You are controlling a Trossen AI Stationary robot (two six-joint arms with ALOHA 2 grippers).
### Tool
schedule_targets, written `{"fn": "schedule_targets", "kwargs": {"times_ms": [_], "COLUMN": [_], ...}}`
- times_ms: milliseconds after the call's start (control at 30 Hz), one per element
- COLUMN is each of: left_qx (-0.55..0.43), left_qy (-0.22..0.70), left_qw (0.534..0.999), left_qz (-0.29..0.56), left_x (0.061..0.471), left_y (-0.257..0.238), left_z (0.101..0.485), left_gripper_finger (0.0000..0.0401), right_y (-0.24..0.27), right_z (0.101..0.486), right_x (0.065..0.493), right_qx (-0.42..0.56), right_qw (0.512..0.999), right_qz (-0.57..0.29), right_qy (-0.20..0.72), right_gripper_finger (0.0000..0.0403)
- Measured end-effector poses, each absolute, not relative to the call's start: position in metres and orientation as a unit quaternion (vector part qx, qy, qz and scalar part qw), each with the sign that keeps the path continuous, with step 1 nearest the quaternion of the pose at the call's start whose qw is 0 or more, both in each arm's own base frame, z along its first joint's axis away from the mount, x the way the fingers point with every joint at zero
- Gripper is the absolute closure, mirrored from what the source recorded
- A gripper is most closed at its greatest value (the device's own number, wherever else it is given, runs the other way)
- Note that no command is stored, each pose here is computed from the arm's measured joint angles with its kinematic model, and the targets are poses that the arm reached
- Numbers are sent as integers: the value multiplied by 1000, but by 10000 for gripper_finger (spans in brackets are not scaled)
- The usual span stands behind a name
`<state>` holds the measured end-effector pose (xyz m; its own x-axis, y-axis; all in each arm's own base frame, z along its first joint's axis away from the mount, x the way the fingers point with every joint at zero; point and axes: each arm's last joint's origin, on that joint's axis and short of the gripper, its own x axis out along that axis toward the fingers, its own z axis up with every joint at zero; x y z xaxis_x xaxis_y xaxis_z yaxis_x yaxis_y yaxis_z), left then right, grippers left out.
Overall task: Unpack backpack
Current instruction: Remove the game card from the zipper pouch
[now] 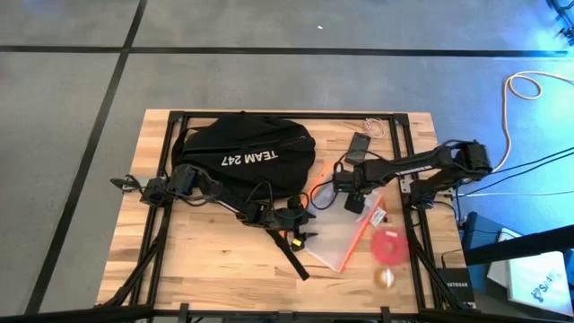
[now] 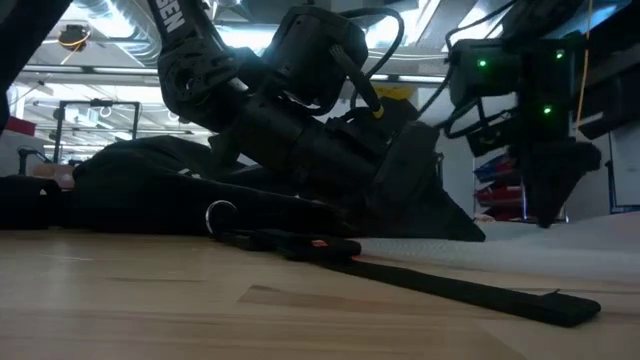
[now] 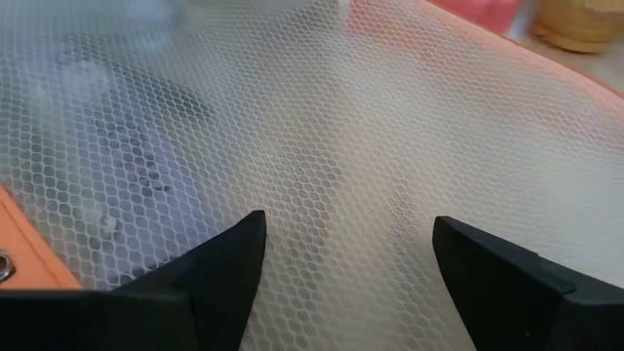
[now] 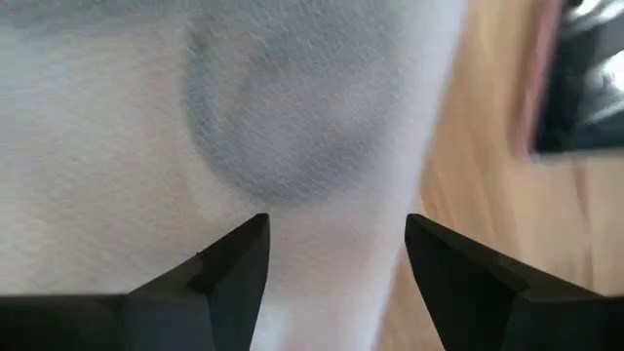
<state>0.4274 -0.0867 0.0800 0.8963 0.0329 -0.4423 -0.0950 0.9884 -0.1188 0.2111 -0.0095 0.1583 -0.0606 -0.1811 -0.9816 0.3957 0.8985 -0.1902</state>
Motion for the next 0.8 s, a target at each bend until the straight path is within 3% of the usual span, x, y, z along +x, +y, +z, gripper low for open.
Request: {"fn": "schedule_targets", "kwargs": {"times_ms": [467,800], "left_qx": [-45,-13], "left_qy": [230,230], "left_qw": [972,969], "left_qz": [27,87], "left_x": [427,426], "left_y": [-87,-84], "left_z": [80,78], "left_gripper_finger": [121,121], "right_y": [-1,63], "right_z": [164,195], "right_x": [210,192], "right_qx": [61,35], "right_qw": [694,789], "right_qz": [-211,-132], "right_qy": [686,599], "right_gripper_finger": [181,181]}}
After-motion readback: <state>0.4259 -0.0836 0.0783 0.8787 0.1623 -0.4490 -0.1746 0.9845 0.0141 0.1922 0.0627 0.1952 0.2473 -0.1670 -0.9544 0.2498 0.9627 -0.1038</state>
